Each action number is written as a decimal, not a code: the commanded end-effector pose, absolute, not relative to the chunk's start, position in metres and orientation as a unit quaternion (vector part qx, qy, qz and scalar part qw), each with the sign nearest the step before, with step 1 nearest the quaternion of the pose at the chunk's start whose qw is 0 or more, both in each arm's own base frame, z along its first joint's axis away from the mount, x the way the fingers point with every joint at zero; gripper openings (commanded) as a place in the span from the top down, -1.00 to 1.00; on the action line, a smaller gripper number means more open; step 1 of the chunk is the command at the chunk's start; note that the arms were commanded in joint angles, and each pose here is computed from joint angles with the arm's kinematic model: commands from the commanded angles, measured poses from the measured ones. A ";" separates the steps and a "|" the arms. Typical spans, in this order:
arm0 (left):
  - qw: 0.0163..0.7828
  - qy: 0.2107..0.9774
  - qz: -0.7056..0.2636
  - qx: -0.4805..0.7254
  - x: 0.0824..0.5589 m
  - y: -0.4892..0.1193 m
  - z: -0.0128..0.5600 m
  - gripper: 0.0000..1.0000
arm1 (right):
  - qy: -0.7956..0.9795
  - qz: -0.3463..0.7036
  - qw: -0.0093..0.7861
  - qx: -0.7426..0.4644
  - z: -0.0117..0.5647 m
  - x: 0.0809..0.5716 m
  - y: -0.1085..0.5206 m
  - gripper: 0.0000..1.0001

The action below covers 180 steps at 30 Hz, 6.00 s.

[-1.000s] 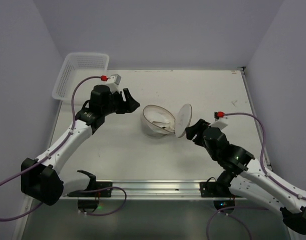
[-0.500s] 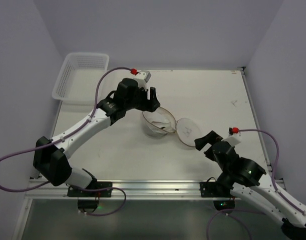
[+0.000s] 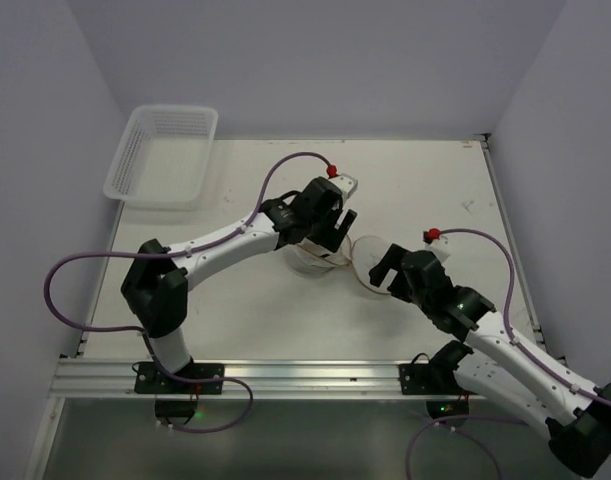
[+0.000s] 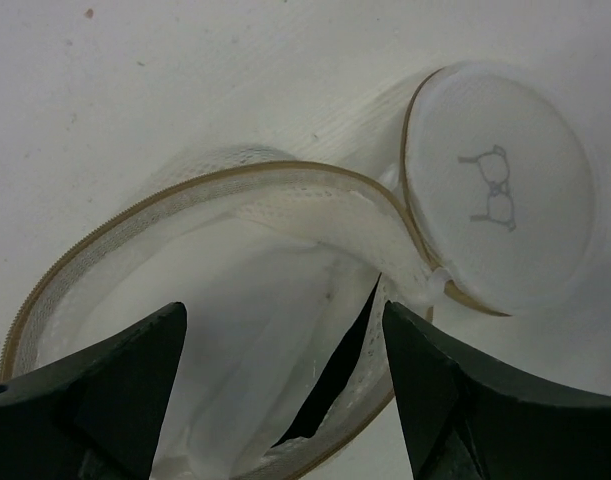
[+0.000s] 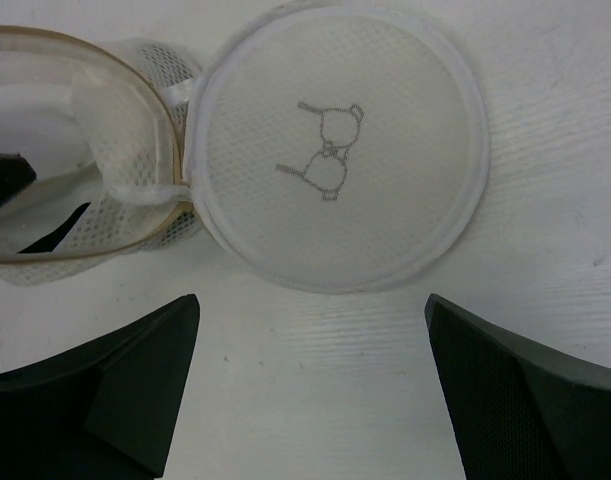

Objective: Unzip the laundry bag and remove the bra

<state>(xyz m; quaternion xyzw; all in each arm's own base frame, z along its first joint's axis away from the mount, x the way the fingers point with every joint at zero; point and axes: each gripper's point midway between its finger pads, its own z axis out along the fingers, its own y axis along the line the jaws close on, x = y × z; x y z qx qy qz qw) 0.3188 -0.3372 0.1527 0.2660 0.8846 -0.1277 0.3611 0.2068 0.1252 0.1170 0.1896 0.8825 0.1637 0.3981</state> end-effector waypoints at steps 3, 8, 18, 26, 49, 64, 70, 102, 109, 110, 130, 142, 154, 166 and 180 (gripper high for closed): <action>0.373 0.873 -0.040 0.311 0.328 -0.323 0.159 -0.70 | 0.866 0.252 0.400 0.163 0.136 0.237 0.152 -0.92; 0.371 0.866 -0.002 0.335 0.334 -0.315 0.158 -0.73 | 0.873 0.270 0.376 0.155 0.128 0.245 0.162 -0.93; 0.333 0.866 0.018 0.373 0.330 -0.312 0.131 -0.53 | 0.874 0.275 0.371 0.152 0.122 0.266 0.168 -0.93; 0.320 0.867 0.022 0.381 0.328 -0.311 0.118 0.17 | 0.872 0.288 0.367 0.149 0.124 0.288 0.179 -0.89; 0.405 0.845 -0.083 0.338 0.312 -0.313 0.174 1.00 | 0.895 0.299 0.299 0.139 0.079 0.308 0.209 0.57; 0.529 0.717 -0.401 0.213 0.318 -0.312 0.336 1.00 | 0.893 0.290 0.324 0.117 0.090 0.309 0.204 1.00; 0.592 0.625 -0.476 0.181 0.319 -0.302 0.431 1.00 | 0.893 0.287 0.329 0.112 0.093 0.311 0.203 1.00; 0.750 0.652 -0.019 -0.104 0.491 0.000 0.468 1.00 | 0.892 0.287 0.344 0.066 0.113 0.311 0.205 0.82; 0.736 0.665 0.025 -0.120 0.536 0.043 0.446 1.00 | 0.897 0.292 0.329 0.052 0.109 0.309 0.210 0.84; 0.729 0.673 0.030 -0.124 0.549 0.049 0.433 1.00 | 0.898 0.292 0.326 0.049 0.107 0.309 0.211 0.84; 0.626 0.755 0.105 -0.165 0.617 0.134 0.221 1.00 | 0.910 0.292 0.294 0.017 0.101 0.303 0.216 0.88; 0.629 0.764 -0.068 -0.128 0.608 0.057 0.262 -0.85 | 0.912 0.283 0.295 0.024 0.099 0.305 0.213 0.60; 0.545 0.816 -0.192 -0.010 0.471 -0.147 0.281 -1.00 | 0.909 0.268 0.313 0.064 0.097 0.303 0.200 0.34; 0.455 0.846 -0.250 0.123 0.333 -0.309 0.251 -0.87 | 0.893 0.330 0.295 0.082 0.087 0.289 0.214 -0.04; 0.363 0.903 -0.128 0.190 0.317 -0.333 0.143 -0.24 | 0.895 0.321 0.295 0.088 0.069 0.291 0.210 -0.05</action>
